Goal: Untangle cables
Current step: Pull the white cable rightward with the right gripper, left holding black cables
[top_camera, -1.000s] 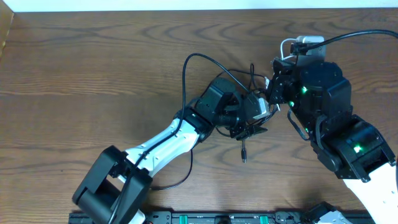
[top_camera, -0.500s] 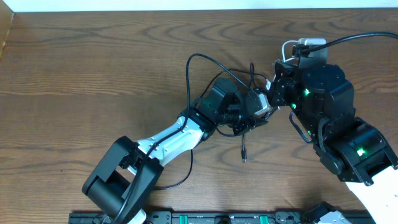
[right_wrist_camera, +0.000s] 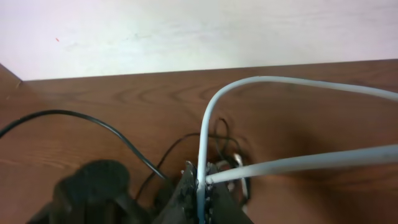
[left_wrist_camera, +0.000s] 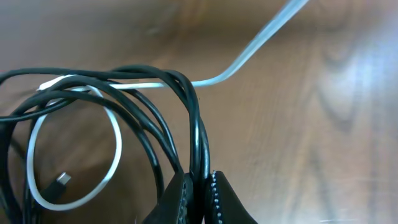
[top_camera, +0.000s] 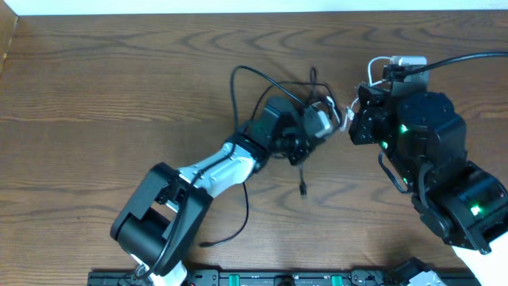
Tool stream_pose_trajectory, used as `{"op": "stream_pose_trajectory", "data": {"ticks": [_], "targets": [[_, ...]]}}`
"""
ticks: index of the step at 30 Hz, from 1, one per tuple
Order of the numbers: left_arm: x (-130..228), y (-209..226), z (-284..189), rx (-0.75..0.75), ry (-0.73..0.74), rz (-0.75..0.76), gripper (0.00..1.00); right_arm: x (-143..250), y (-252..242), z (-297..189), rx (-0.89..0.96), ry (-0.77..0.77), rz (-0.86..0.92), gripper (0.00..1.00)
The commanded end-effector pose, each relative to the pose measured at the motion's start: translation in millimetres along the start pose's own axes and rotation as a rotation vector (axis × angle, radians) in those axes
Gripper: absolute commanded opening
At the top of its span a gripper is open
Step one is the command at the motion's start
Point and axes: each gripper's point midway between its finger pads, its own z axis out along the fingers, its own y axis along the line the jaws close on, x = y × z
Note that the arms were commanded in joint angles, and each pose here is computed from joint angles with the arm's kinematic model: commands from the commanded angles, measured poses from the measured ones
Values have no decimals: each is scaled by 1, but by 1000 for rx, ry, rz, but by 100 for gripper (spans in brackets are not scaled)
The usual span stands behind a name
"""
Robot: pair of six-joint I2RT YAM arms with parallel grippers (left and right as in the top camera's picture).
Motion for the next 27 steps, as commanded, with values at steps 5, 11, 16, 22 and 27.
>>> {"op": "stream_pose_trajectory", "data": {"ticks": [5,11,16,22,27], "targets": [[-16,95,-85,-247,-94,-143,7,-8,-30,-13,155,-37,-22,1],[0,150,-168,-432,-112,-256,7,-14,-69,-26,373,-94,27,1],[17,178,-228,-561,-125,-334,7,-20,-109,-52,559,-175,137,1],[40,194,-275,-659,-122,-419,7,-21,-169,-120,814,-331,318,1],[48,199,-285,-684,-123,-449,7,-20,-206,-183,1026,-485,409,1]]}}
